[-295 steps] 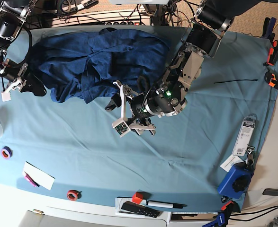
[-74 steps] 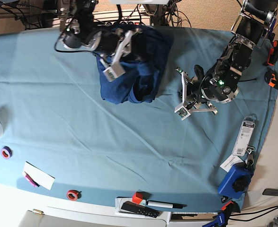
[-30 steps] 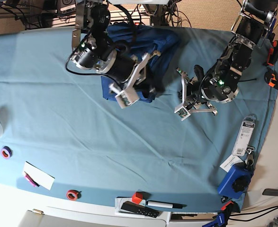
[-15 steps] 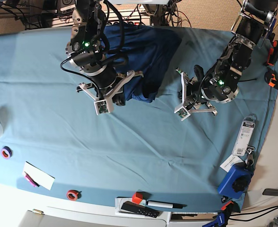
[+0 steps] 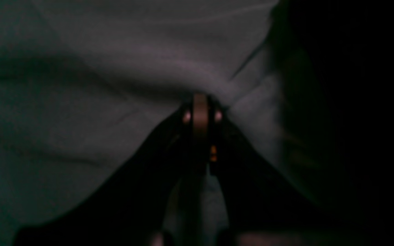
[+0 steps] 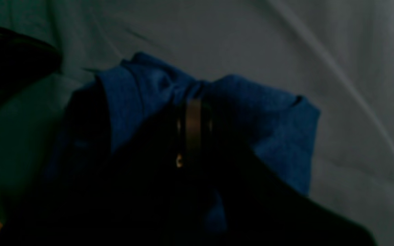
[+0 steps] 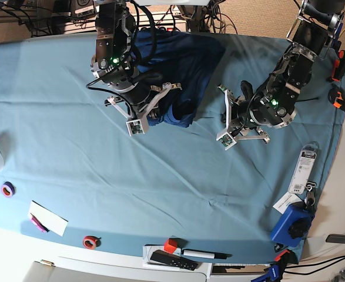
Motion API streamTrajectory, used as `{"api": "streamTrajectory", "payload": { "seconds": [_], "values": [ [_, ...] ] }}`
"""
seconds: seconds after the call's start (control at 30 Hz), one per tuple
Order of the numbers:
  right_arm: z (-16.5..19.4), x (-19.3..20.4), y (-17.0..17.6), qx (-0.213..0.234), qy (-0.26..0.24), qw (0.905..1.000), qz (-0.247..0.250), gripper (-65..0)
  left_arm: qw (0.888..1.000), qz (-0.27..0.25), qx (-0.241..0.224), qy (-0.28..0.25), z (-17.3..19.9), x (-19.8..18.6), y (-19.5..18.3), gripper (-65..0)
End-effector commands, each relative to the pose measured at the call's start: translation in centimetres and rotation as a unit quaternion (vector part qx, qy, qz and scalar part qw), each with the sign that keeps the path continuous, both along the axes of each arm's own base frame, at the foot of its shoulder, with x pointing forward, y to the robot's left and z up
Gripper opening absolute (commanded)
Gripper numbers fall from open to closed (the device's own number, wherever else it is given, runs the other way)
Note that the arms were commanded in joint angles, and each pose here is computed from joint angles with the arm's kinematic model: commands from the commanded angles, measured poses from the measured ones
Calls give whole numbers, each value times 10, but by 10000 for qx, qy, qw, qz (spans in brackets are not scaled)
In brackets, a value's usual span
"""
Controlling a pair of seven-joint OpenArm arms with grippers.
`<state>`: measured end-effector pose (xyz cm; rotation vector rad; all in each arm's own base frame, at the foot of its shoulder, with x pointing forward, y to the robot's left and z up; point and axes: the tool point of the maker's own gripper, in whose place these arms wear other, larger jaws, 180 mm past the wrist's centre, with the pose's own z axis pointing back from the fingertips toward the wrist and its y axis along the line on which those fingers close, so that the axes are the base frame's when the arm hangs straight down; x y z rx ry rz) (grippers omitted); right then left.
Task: Layout the t-shirt on the table in an organized manner, then fold the t-shirt properly
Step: 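Push the folded bundle flat with the right gripper and open it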
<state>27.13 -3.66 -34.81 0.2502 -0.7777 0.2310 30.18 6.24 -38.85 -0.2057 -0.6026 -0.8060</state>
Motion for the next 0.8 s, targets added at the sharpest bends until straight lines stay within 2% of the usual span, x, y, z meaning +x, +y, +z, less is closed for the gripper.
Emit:
{"api": "streamTrajectory", "payload": {
  "seconds": [0.0, 0.4, 0.6, 0.77],
  "values": [
    [14, 9, 6, 149, -288, 9995, 60, -650, 9997, 8, -98, -227, 12, 11, -1, -650],
    [24, 0, 56, 76, -538, 9953, 807, -650, 9997, 8, -101, -230, 13, 11, -1, -650],
    [33, 9, 58, 24, -806, 9934, 820, -650, 9997, 8, -99, -230, 13, 11, -1, -650],
    [60, 39, 57, -100, -1176, 9893, 854, -650, 9997, 8, -103, -236, 13, 11, -1, -650]
  ]
}}
